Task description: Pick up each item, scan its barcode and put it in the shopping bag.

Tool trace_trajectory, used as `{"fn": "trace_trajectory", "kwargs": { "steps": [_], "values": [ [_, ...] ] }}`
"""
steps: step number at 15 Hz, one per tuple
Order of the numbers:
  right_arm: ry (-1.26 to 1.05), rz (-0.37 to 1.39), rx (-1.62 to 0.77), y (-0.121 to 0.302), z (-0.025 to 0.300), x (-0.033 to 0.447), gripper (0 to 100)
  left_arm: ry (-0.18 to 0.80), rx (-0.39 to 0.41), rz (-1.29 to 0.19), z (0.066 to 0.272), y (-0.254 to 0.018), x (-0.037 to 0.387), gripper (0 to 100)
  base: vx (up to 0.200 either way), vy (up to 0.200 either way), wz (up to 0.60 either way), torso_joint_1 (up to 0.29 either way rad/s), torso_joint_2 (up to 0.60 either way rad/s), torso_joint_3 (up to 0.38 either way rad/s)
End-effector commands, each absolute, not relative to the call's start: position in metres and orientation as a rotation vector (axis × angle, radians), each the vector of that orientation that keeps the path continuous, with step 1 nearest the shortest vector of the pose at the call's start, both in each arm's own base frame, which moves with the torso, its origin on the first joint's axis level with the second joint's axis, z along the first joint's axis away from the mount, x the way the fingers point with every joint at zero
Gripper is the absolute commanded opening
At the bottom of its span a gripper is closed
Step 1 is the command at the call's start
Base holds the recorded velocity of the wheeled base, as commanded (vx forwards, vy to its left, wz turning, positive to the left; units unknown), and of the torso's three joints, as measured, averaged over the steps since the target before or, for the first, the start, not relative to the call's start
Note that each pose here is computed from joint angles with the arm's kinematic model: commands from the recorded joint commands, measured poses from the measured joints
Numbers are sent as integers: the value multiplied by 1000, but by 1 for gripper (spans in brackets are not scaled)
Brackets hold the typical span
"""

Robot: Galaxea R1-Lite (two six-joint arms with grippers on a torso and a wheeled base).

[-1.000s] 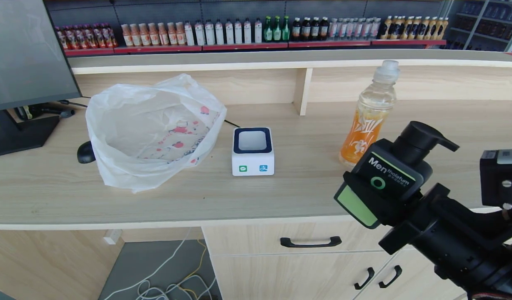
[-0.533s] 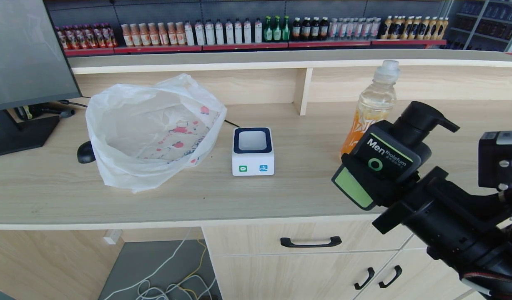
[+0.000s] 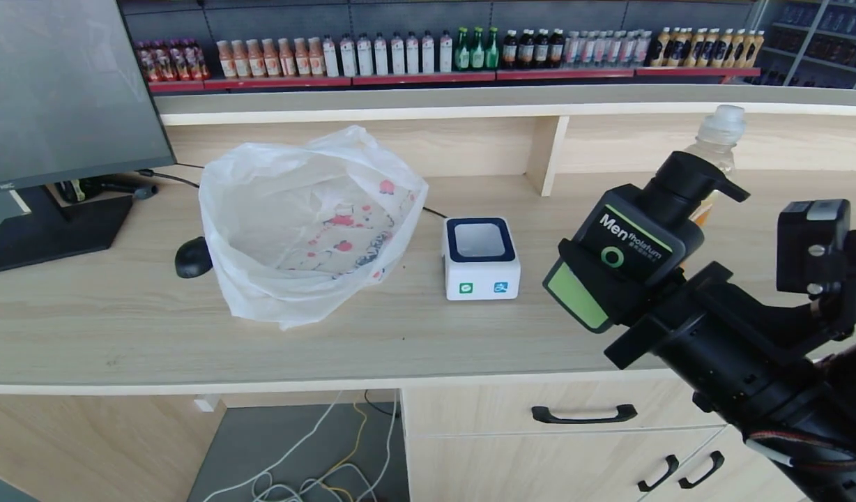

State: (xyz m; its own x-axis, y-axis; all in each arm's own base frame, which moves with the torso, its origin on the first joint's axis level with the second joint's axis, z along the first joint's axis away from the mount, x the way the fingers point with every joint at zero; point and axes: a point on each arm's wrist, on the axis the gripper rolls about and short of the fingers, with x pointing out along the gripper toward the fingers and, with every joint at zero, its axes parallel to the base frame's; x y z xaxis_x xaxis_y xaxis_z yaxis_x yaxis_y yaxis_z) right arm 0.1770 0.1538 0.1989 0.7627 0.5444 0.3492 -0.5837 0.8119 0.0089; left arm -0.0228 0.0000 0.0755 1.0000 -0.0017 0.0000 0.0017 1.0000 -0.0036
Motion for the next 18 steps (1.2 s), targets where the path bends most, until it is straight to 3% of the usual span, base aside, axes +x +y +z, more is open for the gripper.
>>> {"fn": "trace_trajectory", "kwargs": {
  "steps": [1, 9, 12, 18],
  "values": [
    [-335, 616, 118, 158, 197, 181, 0, 0, -2, -2, 75, 0, -23, 100, 0, 200, 0, 2, 2, 7],
    [-359, 619, 141, 171, 202, 197, 0, 0, 0, -2, 75, 0, -23, 100, 0, 25, 0, 0, 1, 1],
    [-341, 686, 249, 175, 206, 198, 0, 0, 0, 0, 75, 0, -23, 100, 0, 0, 0, 0, 0, 0],
    [-398, 763, 483, 206, 251, 247, 0, 0, 0, -2, 75, 0, -23, 100, 0, 0, 0, 0, 0, 0]
  ]
}}
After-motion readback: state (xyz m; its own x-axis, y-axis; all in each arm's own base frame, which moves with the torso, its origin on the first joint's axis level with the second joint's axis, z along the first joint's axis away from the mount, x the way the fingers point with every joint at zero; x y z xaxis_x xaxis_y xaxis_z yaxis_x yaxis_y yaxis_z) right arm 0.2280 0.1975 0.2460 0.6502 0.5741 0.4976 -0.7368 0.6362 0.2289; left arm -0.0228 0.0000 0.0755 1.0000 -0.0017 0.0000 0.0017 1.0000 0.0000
